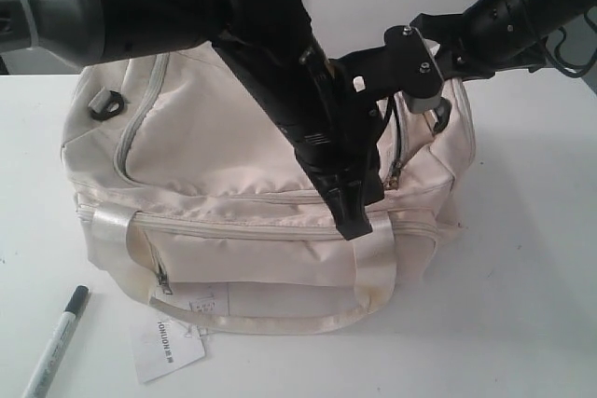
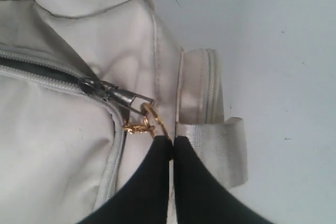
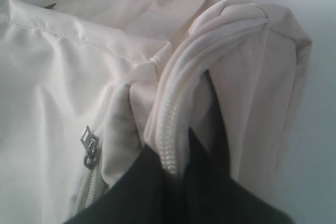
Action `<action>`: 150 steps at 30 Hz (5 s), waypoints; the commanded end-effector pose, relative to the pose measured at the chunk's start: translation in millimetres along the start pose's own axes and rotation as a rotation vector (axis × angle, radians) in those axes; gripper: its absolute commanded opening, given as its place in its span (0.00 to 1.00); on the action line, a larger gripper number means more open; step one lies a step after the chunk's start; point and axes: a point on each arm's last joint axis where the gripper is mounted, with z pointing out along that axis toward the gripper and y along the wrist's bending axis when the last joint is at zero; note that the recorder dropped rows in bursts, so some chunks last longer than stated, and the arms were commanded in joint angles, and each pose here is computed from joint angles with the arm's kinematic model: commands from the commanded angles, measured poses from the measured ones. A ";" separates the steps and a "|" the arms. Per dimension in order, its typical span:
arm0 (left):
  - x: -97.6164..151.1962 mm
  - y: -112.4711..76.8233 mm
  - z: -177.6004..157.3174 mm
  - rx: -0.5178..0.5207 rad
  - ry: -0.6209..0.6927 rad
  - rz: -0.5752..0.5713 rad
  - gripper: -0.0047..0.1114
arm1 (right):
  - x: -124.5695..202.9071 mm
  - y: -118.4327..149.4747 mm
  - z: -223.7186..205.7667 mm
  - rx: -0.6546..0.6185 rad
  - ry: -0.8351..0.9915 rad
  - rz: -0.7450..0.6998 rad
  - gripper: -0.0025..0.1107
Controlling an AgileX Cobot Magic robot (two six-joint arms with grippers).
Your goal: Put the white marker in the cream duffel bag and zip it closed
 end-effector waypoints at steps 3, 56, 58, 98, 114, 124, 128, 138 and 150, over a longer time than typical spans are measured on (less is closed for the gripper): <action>1.8 -12.1 -6.2 0.090 0.041 -0.021 0.04 | -2.9 0.4 -3.2 0.001 -0.025 -0.006 0.02; 3.9 -6.6 -6.0 0.030 0.064 -0.029 0.04 | 56.0 24.1 -103.9 0.084 0.002 0.017 0.53; 3.9 -6.6 -6.0 0.030 0.064 -0.029 0.04 | 64.8 23.2 -101.6 0.080 0.016 0.030 0.53; 4.6 -8.2 -6.1 0.047 0.072 -0.029 0.04 | 114.3 32.0 -35.1 0.000 -0.040 0.123 0.02; 13.2 -12.8 -7.4 0.098 0.167 -0.014 0.04 | 112.8 31.4 -35.2 0.006 -0.057 0.116 0.02; 18.3 -13.9 -8.6 0.112 0.224 -0.001 0.04 | 112.5 30.3 -35.2 0.018 -0.061 0.101 0.02; 20.3 -13.6 -13.4 0.096 0.249 -0.003 0.04 | 112.4 29.8 -35.2 0.024 -0.062 0.095 0.02; 19.5 -13.2 -30.8 0.042 0.248 0.004 0.04 | 111.5 29.3 -35.3 0.030 -0.072 0.091 0.02; 20.1 -14.3 -35.8 0.041 0.255 0.005 0.04 | 111.0 29.1 -35.4 0.031 -0.078 0.091 0.02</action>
